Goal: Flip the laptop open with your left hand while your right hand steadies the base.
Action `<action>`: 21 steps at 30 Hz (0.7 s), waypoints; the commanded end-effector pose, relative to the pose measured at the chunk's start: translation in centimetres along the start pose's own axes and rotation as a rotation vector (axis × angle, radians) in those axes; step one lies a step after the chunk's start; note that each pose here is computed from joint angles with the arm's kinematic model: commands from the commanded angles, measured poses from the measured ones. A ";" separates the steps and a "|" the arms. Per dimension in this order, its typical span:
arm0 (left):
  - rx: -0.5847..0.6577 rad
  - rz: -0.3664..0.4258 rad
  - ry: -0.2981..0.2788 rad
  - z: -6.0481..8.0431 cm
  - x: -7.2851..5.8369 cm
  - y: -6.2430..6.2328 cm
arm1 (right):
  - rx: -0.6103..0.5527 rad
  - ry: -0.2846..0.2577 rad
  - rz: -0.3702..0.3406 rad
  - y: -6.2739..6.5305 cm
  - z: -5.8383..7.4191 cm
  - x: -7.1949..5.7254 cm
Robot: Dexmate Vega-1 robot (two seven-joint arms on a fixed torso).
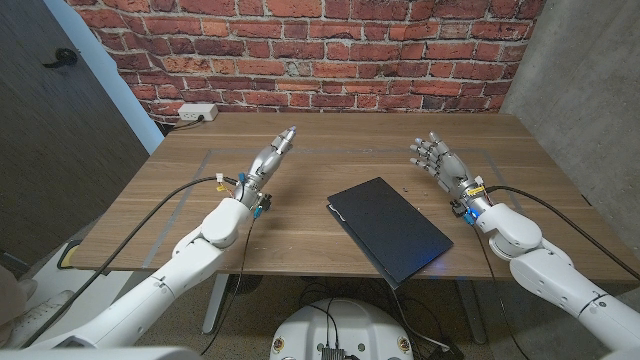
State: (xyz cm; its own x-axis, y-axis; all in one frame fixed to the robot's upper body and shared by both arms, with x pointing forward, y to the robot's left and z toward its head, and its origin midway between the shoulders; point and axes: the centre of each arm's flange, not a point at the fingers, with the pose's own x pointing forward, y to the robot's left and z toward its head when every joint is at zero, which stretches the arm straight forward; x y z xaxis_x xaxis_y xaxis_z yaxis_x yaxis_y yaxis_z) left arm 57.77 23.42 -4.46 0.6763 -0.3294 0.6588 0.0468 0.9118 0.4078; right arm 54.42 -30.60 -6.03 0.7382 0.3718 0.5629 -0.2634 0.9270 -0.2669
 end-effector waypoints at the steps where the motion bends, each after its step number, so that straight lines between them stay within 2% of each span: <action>1: 0.091 0.008 -0.039 0.3 -0.2 -1.3 | -0.023 0.008 0.017 0.4 0.3 -0.8; 10: 0.096 -0.008 -0.070 -0.1 -0.3 -1.7 | -0.037 -0.003 0.005 0.8 0.4 -1.2; 18: 0.102 0.014 -0.092 -0.4 -0.6 -1.3 | -0.042 -0.009 -0.011 1.3 0.4 -1.6; 21: 0.109 -0.002 -0.098 -0.5 -0.6 -1.2 | -0.039 -0.006 -0.018 1.5 0.4 -1.7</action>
State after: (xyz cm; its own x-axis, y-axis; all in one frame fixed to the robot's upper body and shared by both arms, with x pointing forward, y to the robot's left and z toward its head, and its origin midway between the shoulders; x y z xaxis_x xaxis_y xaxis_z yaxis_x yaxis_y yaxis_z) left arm 57.59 22.37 -5.37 0.6269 -0.3464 0.6979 -0.0263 0.8858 0.4633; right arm 53.07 -30.20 -6.68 0.7373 0.3720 0.5639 -0.2417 0.9247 -0.2940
